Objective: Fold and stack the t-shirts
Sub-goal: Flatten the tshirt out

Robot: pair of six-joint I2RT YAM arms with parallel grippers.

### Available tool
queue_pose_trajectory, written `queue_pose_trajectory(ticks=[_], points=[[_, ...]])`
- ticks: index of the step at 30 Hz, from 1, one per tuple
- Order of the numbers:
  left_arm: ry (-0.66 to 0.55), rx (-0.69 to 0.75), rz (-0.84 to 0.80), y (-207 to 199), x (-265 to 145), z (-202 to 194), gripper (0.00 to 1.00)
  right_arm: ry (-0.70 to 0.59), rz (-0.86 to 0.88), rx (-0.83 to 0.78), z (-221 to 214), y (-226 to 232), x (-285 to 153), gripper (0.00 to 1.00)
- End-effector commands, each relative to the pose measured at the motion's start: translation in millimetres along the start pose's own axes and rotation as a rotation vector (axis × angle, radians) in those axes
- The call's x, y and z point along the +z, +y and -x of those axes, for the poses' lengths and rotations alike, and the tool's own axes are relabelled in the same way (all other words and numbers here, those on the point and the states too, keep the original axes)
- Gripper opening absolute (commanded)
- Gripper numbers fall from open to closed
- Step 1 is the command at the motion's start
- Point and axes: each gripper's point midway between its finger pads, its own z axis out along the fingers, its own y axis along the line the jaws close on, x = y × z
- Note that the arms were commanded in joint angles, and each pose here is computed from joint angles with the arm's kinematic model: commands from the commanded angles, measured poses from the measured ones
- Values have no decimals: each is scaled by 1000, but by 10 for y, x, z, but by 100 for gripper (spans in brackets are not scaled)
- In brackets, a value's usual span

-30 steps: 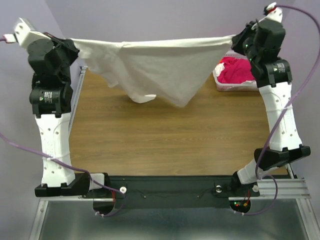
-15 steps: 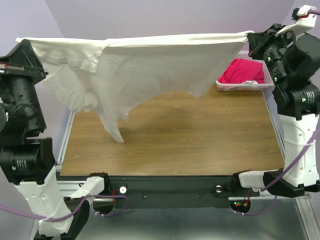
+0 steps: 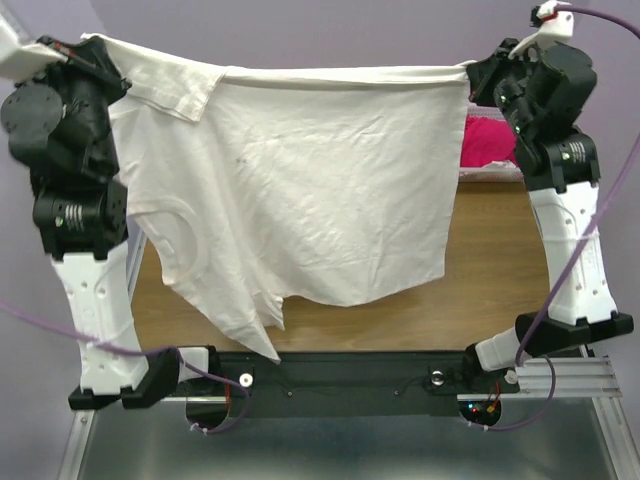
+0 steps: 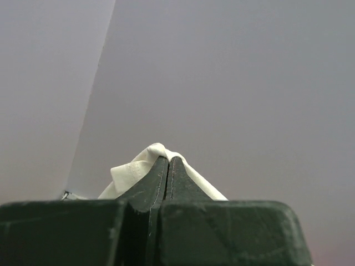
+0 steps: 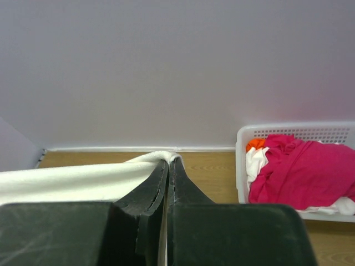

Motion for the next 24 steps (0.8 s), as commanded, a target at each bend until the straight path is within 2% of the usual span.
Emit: queue_pose_trajectory(ticks=[1, 6, 7, 9, 10, 12, 16, 20, 21, 22, 24], points=[[-77, 12, -28, -98, 302, 117, 0, -95, -30, -32, 264, -67, 166, 1], [-58, 18, -36, -125, 627, -84, 0, -89, -49, -38, 135, -100, 536, 1], [-33, 25, -34, -116, 769, -237, 0, -86, -49, -38, 90, -101, 664, 1], [-22, 20, -47, -159, 944, -315, 0, -111, -45, -39, 142, -83, 774, 1], [-42, 8, -72, -232, 905, -204, 0, -113, -47, -37, 135, -89, 837, 1], [-26, -15, -95, -281, 1044, -322, 0, -140, -43, -31, 202, -63, 952, 1], [-79, -47, -179, -458, 1032, -149, 0, -200, -31, -18, 390, -23, 965, 1], [-105, -43, -194, -471, 917, -37, 0, -232, -12, -38, 485, 8, 854, 1], [-81, -34, -171, -397, 934, -160, 0, -209, -17, -52, 395, -20, 810, 1], [-96, -37, -173, -397, 832, -69, 0, -202, -19, -59, 358, -33, 781, 1], [-81, -28, -155, -323, 758, -126, 0, -182, -25, -76, 250, -65, 729, 1]])
